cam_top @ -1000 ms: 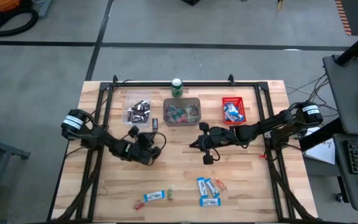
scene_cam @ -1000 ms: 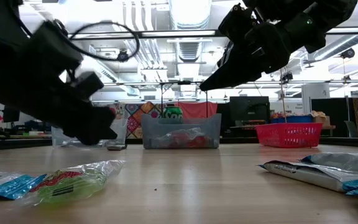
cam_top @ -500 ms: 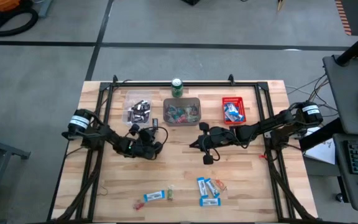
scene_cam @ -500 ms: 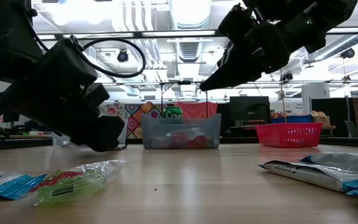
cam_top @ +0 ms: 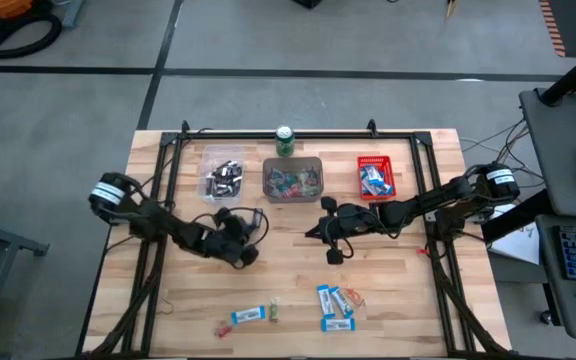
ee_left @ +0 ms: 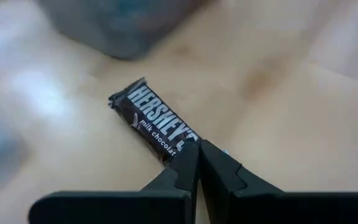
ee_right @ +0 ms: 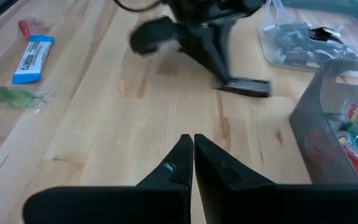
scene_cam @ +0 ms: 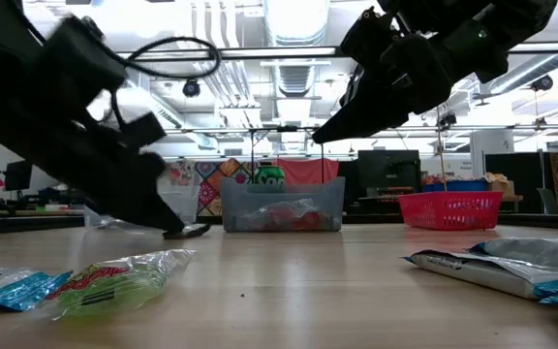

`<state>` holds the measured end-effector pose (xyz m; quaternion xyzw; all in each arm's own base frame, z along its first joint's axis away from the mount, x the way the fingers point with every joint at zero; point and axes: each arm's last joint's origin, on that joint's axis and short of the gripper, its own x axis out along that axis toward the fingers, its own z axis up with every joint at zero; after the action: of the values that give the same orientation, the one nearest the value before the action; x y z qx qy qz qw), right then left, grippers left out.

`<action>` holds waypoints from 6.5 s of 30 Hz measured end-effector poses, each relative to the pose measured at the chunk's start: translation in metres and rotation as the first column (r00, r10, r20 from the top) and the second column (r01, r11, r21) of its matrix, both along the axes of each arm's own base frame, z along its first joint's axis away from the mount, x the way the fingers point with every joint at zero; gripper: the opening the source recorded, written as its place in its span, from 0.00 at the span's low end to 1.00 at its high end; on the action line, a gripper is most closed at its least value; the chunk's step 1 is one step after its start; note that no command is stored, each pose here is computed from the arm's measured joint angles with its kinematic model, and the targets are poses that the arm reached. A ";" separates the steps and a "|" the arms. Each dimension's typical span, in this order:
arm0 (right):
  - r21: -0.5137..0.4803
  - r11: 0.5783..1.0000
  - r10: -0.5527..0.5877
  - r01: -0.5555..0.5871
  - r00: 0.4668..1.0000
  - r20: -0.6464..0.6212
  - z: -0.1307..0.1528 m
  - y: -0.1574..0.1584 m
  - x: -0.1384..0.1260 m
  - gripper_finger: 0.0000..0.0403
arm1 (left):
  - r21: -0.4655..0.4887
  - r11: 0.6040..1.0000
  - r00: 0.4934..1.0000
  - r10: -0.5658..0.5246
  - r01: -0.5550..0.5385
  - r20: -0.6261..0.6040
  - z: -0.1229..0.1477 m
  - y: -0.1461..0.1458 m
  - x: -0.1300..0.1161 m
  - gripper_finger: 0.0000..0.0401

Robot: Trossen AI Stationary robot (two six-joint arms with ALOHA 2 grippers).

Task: Organize candy in baskets
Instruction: Put the brown chocolate bar into the transparent bin, then put the orange gummy into the black bin

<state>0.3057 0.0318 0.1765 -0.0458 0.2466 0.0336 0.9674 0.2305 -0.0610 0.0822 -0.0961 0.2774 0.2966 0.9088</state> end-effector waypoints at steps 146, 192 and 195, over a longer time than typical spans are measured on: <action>0.383 0.561 -0.149 0.734 0.544 -0.826 0.045 0.073 -0.029 0.02 | -0.136 0.868 0.858 -0.429 0.478 0.283 0.120 -0.103 -0.086 0.29; 0.123 0.671 -0.315 0.731 0.432 -0.845 -0.018 0.120 -0.026 0.03 | -0.005 0.882 0.865 -0.461 0.471 0.200 0.082 -0.127 -0.077 0.29; 0.107 0.688 -0.335 0.718 0.445 -0.831 -0.006 0.106 -0.027 0.03 | -0.011 0.884 0.867 -0.456 0.467 0.201 0.080 -0.127 -0.076 0.29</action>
<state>0.2785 0.1382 0.1705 0.2780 0.6124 -0.2080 0.7102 0.1542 -0.1882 0.1624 -0.0822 0.2118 0.0517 0.9725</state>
